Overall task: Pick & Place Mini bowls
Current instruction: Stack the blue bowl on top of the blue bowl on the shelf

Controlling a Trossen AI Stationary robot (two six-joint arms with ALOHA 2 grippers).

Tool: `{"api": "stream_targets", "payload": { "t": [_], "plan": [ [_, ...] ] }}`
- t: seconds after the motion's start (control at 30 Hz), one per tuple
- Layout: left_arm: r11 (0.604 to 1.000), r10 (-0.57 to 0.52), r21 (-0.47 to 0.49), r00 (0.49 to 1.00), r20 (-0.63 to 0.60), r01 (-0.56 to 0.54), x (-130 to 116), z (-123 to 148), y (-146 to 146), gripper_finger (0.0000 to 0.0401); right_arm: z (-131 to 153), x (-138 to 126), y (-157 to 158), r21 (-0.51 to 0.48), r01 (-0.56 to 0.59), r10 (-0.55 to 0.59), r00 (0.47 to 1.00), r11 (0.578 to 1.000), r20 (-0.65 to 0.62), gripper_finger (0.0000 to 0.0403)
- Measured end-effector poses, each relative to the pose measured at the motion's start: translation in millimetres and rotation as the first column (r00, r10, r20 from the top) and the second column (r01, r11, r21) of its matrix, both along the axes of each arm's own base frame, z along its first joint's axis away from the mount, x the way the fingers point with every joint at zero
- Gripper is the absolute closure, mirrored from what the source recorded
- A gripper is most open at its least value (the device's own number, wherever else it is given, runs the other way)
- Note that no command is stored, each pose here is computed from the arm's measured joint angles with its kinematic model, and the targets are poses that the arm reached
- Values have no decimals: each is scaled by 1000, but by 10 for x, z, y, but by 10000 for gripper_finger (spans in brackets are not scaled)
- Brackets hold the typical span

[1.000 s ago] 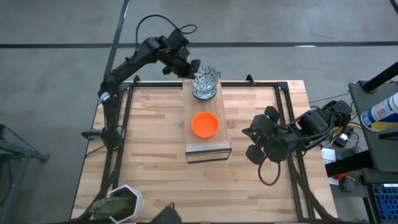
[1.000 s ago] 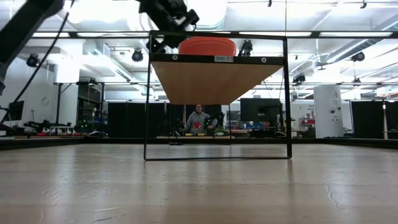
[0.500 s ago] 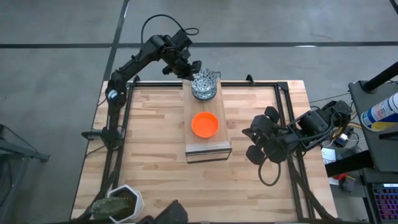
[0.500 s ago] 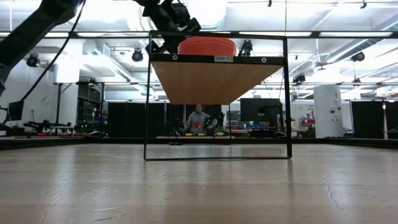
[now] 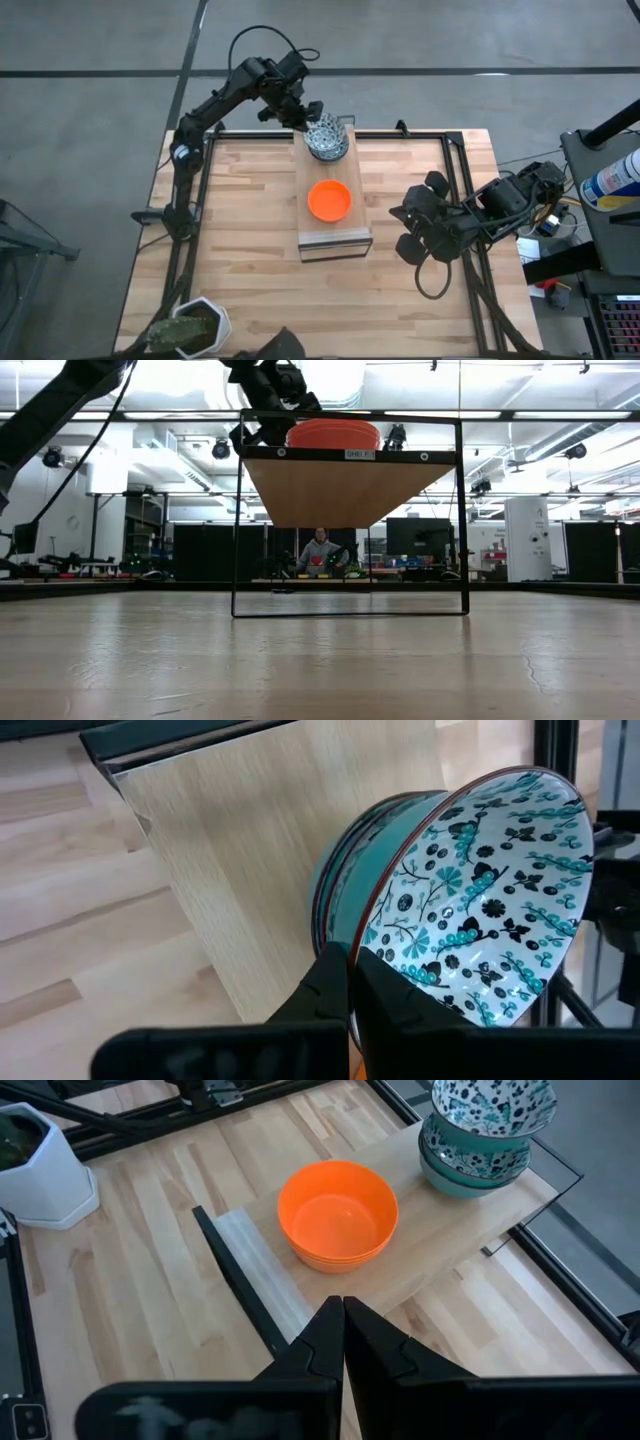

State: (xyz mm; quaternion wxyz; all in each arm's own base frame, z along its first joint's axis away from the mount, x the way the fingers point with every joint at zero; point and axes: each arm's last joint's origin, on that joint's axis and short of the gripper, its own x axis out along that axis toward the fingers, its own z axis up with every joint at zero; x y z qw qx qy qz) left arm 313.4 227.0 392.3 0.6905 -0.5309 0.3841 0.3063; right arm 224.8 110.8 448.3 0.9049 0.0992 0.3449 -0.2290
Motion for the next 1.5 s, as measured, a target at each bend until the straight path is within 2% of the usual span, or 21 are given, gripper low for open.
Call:
{"api": "stream_targets", "payload": {
  "t": [0.37, 0.6, 1.27, 1.5],
  "plan": [
    [1000, -3, 3, 1000, -21, 3, 51, -18, -75, 401, 0, 0, -1, -10, -10, 10, 1000, 1000, -6, 394],
    [1000, -9, -7, 1000, -8, 8, 165, -106, -125, 401, 0, 1, -2, -12, -12, 12, 1000, 1000, -7, 394],
    [1000, 11, 7, 999, -48, -11, 184, -182, -103, 400, -1, 3, -1, -12, -11, 11, 1000, 1000, -6, 394],
    [1000, -3, 14, 999, -48, 3, 183, -182, -101, 360, -1, 3, -1, -12, -12, 11, 1000, 1000, -6, 394]
  ]
}}
